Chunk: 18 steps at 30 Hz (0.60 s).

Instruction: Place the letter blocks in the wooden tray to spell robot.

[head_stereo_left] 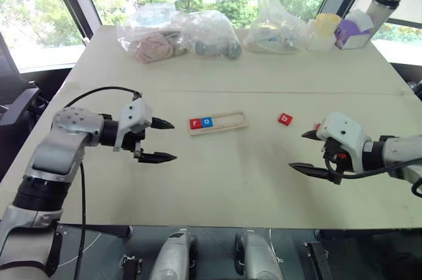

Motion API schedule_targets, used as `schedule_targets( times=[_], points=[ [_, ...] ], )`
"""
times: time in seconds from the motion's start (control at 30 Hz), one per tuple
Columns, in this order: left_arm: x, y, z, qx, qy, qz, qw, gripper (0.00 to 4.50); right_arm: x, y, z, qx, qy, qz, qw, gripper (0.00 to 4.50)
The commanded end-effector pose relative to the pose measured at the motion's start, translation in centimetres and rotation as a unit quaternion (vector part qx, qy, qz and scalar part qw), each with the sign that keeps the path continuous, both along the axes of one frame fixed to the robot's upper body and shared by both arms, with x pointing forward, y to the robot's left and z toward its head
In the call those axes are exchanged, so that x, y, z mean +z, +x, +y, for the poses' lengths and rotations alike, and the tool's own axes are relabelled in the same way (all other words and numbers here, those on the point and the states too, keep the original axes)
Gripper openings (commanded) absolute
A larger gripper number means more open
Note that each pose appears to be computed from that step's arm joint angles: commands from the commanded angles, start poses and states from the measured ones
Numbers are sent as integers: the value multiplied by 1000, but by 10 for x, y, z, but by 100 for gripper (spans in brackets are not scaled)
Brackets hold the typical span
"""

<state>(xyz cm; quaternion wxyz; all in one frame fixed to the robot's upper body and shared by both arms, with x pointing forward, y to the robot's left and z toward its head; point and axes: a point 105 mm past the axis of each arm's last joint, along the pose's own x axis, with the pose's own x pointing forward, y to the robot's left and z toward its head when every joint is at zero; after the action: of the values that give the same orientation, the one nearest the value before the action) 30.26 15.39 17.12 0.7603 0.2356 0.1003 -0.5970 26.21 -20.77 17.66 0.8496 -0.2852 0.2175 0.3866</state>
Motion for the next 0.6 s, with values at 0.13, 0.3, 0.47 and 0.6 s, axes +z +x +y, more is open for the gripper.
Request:
schedule_targets(
  times=[0.13,0.3,0.47,0.6],
  points=[
    [17,-2,-6,16,-28,-25,999,450,20,5,6,24,-7,-35,999,447],
    [13,-8,-8,19,-30,-18,999,450,19,5,10,29,-3,-31,999,447],
    [13,-4,-7,23,-29,-20,999,450,20,7,9,24,-4,-35,999,447],
    [14,0,-6,20,-26,-22,999,450,20,7,7,20,-7,-36,999,447]
  ],
)
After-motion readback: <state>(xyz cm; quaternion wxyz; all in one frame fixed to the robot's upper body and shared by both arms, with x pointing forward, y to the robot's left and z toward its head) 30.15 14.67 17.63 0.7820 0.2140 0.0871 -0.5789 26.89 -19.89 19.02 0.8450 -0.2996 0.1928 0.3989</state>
